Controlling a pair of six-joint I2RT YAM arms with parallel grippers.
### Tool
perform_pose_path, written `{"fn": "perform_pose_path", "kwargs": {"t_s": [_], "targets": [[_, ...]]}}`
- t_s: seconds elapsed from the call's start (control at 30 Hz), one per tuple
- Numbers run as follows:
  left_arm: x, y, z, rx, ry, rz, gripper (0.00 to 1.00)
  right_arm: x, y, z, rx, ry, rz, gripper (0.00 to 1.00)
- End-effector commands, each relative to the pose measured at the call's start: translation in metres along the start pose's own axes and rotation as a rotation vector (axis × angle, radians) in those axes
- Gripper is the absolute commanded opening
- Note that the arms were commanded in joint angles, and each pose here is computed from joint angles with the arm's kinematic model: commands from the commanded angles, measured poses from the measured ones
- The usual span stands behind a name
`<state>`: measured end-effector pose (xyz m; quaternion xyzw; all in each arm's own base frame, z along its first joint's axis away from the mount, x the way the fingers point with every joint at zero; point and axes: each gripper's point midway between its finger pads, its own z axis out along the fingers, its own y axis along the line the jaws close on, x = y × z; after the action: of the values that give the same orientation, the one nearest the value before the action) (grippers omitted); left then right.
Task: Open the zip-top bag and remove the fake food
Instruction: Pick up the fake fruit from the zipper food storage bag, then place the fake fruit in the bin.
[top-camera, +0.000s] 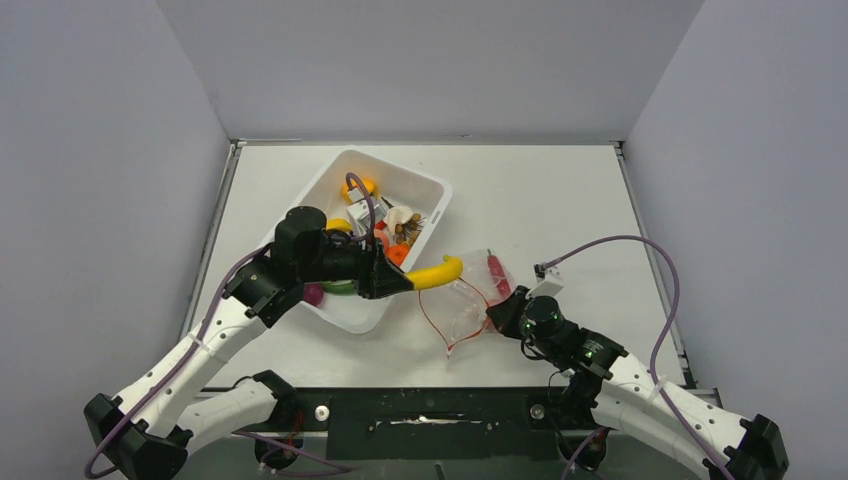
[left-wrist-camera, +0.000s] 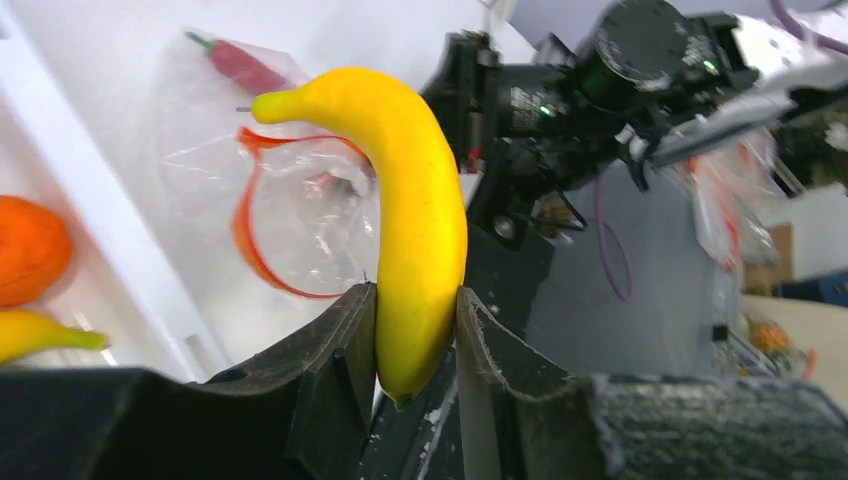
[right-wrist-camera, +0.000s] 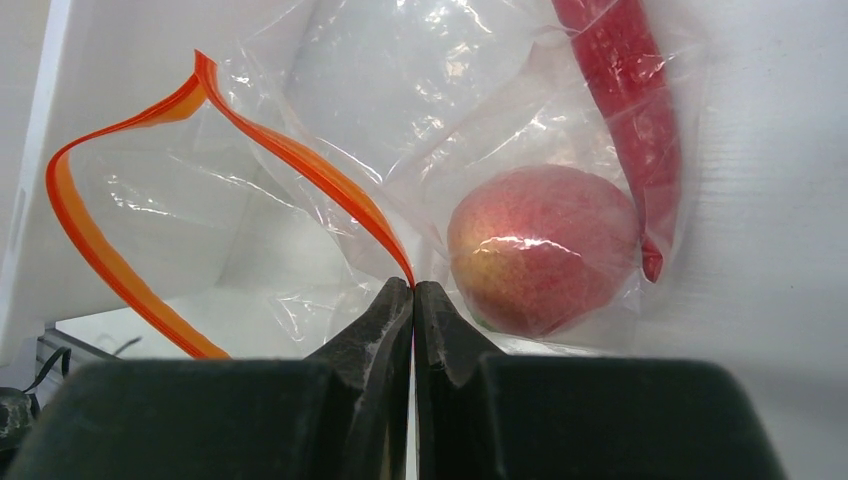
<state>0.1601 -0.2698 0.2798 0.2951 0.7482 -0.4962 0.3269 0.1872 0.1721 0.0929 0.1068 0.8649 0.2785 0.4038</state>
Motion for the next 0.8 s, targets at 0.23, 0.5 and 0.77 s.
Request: {"fn": "perform_pose_path", "kwargs": {"t_s": [0.23,0.5,0.77], "targets": [[-0.055,0.133,-0.068,-0.807,-0.306,-0.051,0.0,-0.015,0.004,-0.002,0.007,-0.049,0.015,0.01],[0.009,0.219,-0.107,-1.063,-0.308,-0.318,0.0,-0.013,-0.003,-0.004,0.033,-0.044,0.005,0.02],[0.047,0.221,-0.121,-1.154,-0.236,-0.426,0.57,-0.012,-0.005,-0.002,0.037,-0.053,0.025,0.02]]}}
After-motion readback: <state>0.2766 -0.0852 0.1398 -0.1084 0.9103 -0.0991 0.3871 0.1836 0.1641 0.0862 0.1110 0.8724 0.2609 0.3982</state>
